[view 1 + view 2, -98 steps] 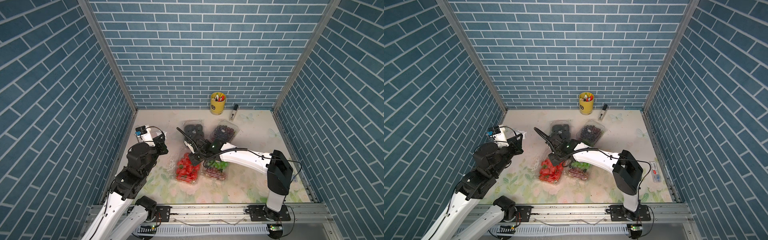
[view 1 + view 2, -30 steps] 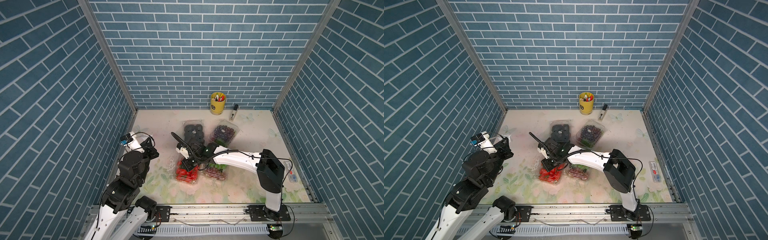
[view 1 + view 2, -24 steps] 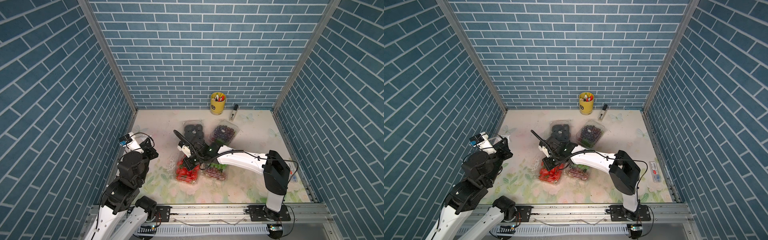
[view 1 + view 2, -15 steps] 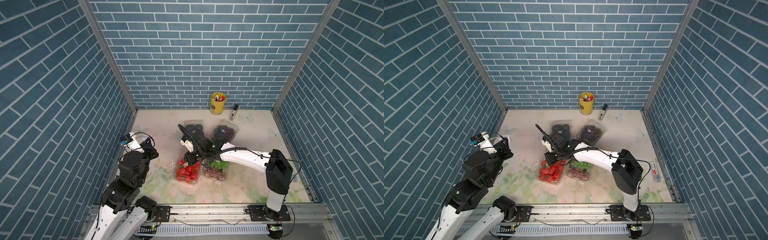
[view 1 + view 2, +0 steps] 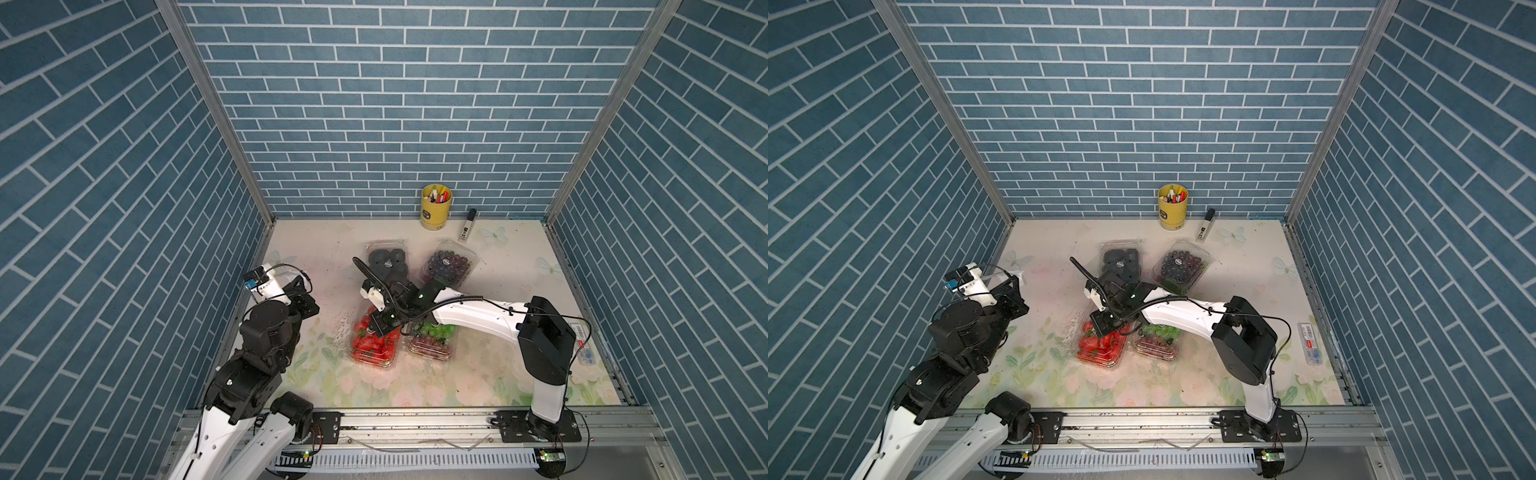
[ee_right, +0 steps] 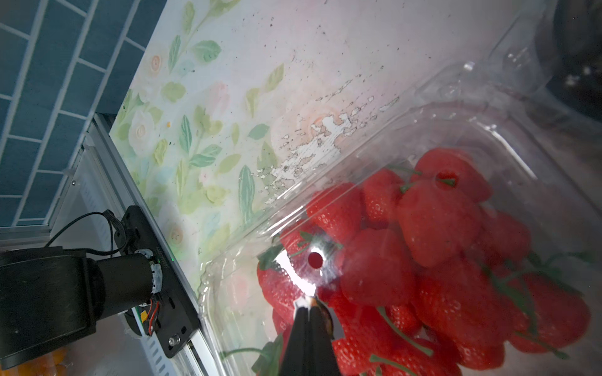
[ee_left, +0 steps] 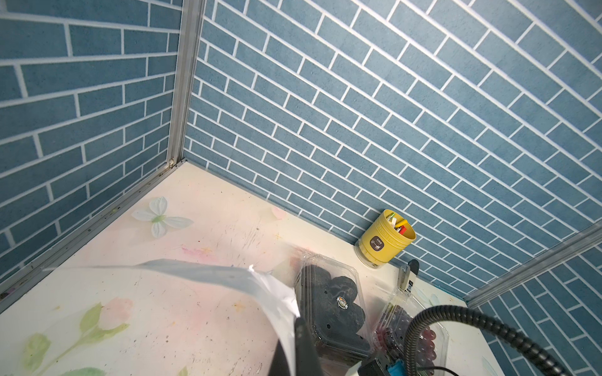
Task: Label fruit boxes
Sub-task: Stick the label on the fruit box.
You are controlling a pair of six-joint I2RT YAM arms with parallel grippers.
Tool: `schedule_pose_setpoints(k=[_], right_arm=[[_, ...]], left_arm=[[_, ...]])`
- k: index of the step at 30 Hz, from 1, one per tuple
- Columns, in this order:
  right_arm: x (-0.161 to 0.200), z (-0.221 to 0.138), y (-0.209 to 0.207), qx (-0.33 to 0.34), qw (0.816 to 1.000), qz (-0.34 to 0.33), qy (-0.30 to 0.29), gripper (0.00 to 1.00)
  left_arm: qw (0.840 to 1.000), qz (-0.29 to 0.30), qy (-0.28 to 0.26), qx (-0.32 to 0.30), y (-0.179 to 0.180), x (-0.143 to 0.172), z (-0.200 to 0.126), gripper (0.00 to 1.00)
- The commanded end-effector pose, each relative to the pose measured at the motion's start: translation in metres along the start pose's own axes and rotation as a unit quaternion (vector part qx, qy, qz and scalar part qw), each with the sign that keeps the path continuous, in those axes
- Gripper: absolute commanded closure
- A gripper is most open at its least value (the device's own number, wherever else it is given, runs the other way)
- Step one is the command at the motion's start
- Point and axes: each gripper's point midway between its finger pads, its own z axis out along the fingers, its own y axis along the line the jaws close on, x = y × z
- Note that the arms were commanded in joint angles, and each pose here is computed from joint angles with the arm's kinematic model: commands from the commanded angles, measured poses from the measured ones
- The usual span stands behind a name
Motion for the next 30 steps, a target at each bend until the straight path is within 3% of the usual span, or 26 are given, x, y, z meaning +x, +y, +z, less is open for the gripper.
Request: schedule_pose_setpoints(k=[1, 10, 20, 30], right_arm=[[0.015, 0.01, -0.017, 0.024, 0.999, 0.017, 0.022, 1.0], [0.015, -0.002, -0.038, 0.068, 0.997, 0.027, 0.007, 1.0], [-0.004, -0.018, 0.003, 0.014, 1.0, -0.006, -0.024, 1.0], [0.004, -0.001, 0.01, -0.008, 1.0, -0.001, -0.002, 1.0]], left_arm=[[1.0, 0.0, 0.003, 0.002, -0.001, 0.003, 0.002, 1.0], [1.0, 0.0, 0.006, 0.003, -0.001, 0.004, 0.003, 1.0], [1.0, 0.0, 0.009, 0.004, -0.002, 0.006, 0.004, 1.0], [1.0, 0.001, 0.011, 0.004, -0.002, 0.008, 0.005, 1.0]])
